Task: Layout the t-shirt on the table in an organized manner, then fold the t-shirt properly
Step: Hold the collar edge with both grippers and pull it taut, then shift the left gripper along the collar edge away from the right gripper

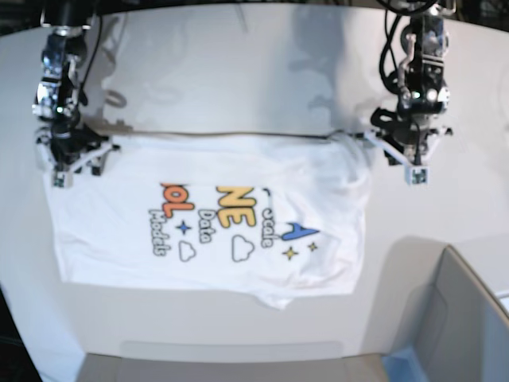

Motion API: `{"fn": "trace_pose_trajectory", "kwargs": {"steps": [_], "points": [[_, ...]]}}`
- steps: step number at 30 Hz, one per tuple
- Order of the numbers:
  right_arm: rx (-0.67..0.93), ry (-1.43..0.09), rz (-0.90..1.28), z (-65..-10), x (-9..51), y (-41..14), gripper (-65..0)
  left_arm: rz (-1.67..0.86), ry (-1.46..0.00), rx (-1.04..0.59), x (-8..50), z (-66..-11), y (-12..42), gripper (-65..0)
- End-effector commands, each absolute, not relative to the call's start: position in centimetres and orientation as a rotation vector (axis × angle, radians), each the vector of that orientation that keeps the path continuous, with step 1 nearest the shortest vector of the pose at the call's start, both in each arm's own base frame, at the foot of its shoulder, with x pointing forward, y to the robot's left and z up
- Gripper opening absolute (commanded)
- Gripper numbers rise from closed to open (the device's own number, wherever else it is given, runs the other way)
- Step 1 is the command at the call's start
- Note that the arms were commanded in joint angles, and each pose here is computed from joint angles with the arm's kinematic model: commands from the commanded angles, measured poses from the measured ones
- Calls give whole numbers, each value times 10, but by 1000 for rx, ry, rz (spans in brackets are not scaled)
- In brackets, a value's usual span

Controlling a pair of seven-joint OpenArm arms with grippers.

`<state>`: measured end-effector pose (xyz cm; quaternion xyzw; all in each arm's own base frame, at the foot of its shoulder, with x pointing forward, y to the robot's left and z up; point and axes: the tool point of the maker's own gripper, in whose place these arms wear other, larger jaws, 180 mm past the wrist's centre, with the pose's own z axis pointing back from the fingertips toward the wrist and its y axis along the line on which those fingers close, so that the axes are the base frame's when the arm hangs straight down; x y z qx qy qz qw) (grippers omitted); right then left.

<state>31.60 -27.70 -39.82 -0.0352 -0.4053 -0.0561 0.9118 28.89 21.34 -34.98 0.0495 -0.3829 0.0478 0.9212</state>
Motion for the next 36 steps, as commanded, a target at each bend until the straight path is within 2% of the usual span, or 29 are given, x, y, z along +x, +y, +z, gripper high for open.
{"fn": "trace_pose_trajectory", "kwargs": {"steps": [1,3,8,18,30,31,36], "points": [[-87,-776,-122,-406,307,-281,-370,100,-829,91,291,-336,209,-585],[-84,-775,-122,-407,307,-279,-370,115,-827,50,284,-331,194,-540],[-82,-771,-121,-408,306,-278,-370,149,-802,-29,280,-338,167,-356],[-85,-745,-119,-416,295,-279,-370,117,-703,-50,279,-373,150,-349],[-85,-744,-119,-416,295,-279,-370,115,-698,-67,279,-376,142,-377],[-85,-744,-119,-416,295,-279,-370,122,-693,-79,278,-378,138,-399],[-85,-744,-119,-416,295,-279,-370,137,-680,-90,286,-384,134,-599]]}}
